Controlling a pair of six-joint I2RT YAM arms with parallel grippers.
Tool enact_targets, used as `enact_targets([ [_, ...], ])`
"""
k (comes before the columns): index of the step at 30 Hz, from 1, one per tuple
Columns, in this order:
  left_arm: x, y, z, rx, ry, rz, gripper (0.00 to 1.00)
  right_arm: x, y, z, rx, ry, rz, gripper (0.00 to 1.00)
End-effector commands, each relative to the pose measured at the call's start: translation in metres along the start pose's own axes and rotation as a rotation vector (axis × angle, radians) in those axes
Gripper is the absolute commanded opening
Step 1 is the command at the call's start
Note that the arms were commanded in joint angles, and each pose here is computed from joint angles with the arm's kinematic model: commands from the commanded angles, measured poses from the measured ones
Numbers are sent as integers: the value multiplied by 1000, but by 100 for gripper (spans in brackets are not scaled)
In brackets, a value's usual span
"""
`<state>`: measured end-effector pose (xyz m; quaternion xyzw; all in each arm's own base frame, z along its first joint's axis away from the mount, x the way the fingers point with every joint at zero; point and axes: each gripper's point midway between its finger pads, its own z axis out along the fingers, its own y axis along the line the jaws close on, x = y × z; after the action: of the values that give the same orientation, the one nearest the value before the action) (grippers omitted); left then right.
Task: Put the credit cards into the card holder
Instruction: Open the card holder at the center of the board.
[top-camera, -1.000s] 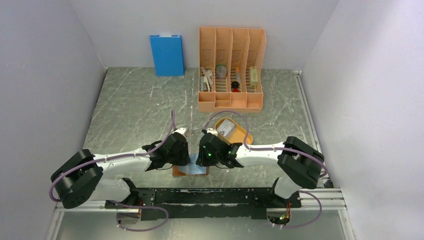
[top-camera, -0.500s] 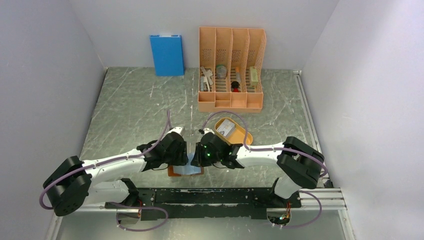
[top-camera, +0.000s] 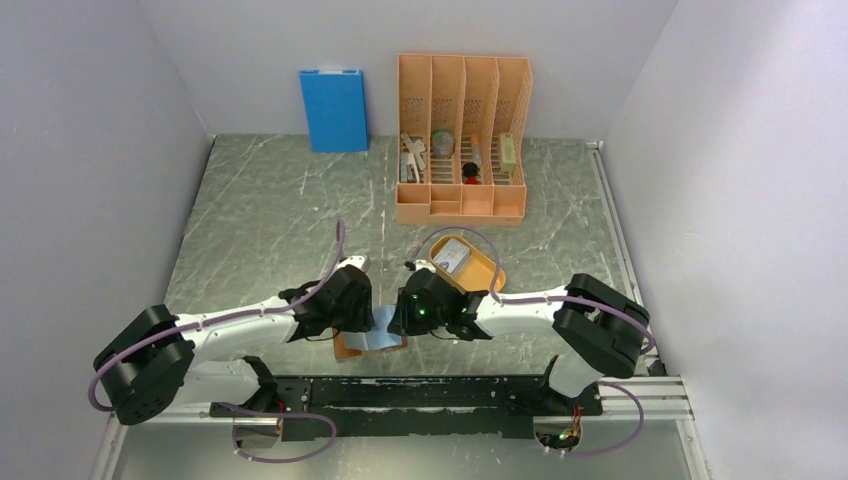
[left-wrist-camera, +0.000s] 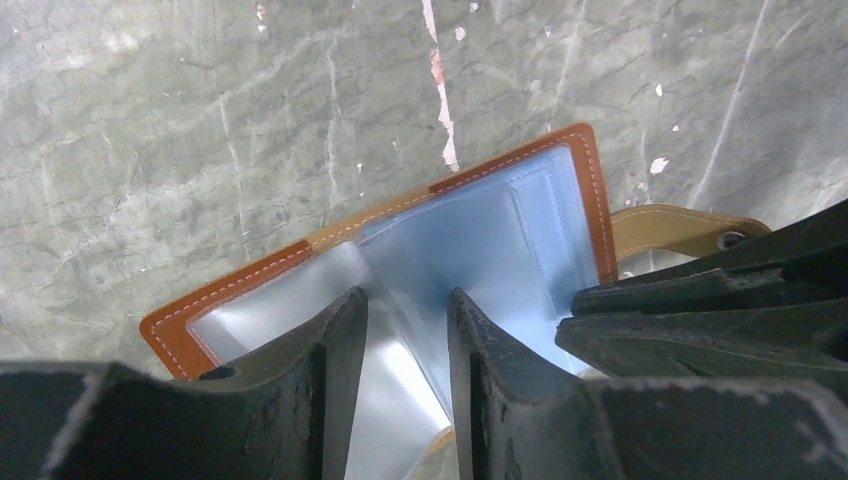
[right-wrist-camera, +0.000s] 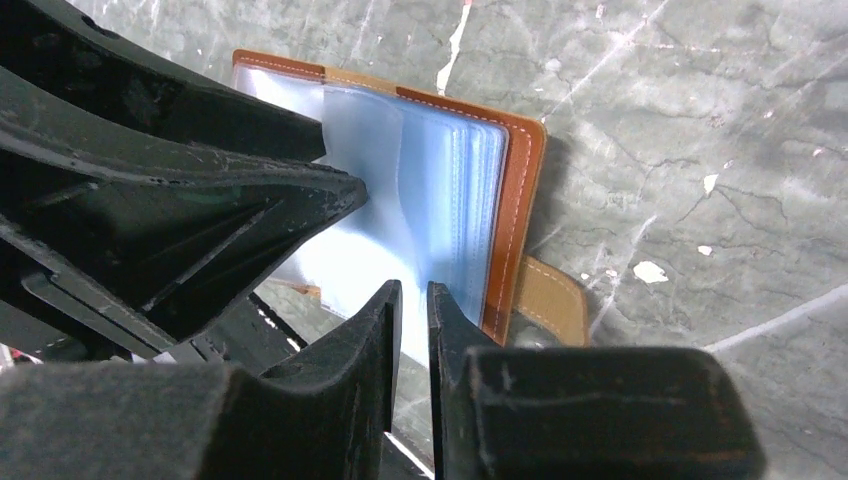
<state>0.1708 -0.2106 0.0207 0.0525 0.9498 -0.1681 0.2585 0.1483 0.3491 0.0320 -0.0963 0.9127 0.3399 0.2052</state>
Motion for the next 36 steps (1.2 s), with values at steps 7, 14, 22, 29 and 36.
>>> enact_targets([
  [7, 7, 7, 8, -20, 1, -5, 42, -2, 21, 3, -100, 18, -10, 21],
  [14, 7, 8, 7, -21, -5, -6, 41, -3, 30, 8, -132, 35, -18, 21],
  [22, 11, 16, 10, -54, 1, -3, 15, -17, 26, -5, -104, -51, -1, 26],
  [29, 16, 22, 11, -69, 6, -2, 5, -34, 10, -16, -35, -125, 60, 29],
  [36, 19, 24, 14, -75, 12, -3, 5, -36, 10, -3, -2, -77, 46, 25],
])
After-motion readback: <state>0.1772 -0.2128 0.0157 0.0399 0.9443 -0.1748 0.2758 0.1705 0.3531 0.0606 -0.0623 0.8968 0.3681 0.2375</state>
